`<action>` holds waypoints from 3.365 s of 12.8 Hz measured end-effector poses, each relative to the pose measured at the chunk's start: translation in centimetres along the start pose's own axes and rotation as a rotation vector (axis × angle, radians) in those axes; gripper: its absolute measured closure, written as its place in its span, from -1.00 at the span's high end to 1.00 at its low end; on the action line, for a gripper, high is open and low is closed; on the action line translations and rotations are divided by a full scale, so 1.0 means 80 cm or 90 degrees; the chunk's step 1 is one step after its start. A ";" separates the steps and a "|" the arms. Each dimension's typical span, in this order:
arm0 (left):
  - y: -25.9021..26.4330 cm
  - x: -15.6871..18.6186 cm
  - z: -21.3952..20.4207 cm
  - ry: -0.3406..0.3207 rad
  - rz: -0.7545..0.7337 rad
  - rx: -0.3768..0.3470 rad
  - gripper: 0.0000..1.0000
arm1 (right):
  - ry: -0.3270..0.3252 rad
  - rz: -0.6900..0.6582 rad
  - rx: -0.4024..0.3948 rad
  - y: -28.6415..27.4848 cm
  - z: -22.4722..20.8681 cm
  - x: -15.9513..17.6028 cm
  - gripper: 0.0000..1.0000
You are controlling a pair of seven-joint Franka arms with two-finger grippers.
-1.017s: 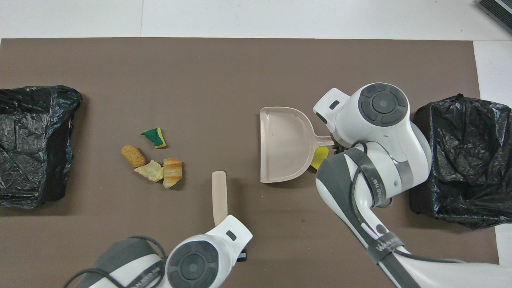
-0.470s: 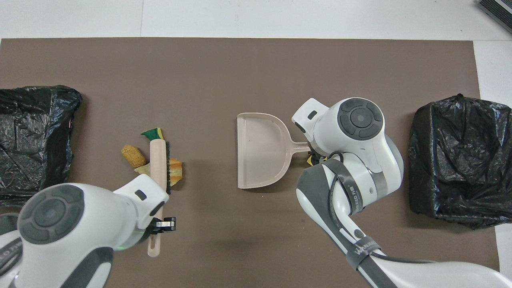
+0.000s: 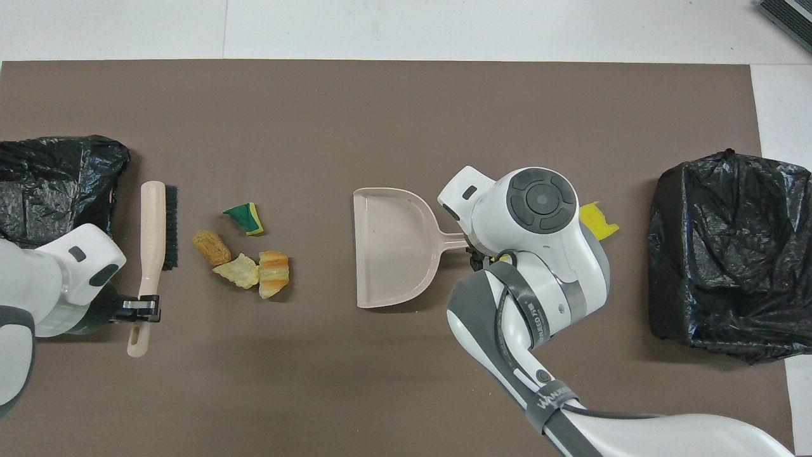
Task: Sweep and dump trash in bin
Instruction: 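Move the brush with the left gripper behind the bread pieces, then sweep the bread pieces into the dustpan with the left gripper, then pull the brush back toward the green sponge with the left gripper, then sweep the green sponge into the dustpan with the left gripper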
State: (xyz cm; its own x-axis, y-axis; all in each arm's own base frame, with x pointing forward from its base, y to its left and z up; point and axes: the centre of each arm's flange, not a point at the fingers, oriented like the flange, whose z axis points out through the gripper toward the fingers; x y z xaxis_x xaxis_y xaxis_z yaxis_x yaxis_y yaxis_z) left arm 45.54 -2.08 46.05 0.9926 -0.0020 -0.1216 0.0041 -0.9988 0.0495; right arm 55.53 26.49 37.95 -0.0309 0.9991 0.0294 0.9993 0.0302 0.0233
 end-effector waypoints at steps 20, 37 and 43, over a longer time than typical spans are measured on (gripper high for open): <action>0.286 -0.097 0.162 -0.058 -0.027 -0.058 -0.47 | -0.051 0.012 0.017 -0.032 0.013 0.049 -0.37; 0.125 0.053 0.010 0.026 0.043 -0.009 -0.47 | -0.073 0.002 0.000 -0.032 0.020 0.057 -0.37; 0.086 0.098 0.112 -0.017 0.084 0.014 -0.47 | -0.096 -0.007 -0.024 -0.036 0.019 0.067 -0.37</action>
State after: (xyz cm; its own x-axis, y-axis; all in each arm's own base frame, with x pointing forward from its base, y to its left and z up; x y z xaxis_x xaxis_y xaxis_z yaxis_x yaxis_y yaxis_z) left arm 52.25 -9.40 36.57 0.9806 -0.1347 -0.1422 -0.1296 -0.9906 0.0445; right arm 52.51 31.83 36.55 -0.0355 0.9920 -0.1210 0.9973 0.0431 0.0601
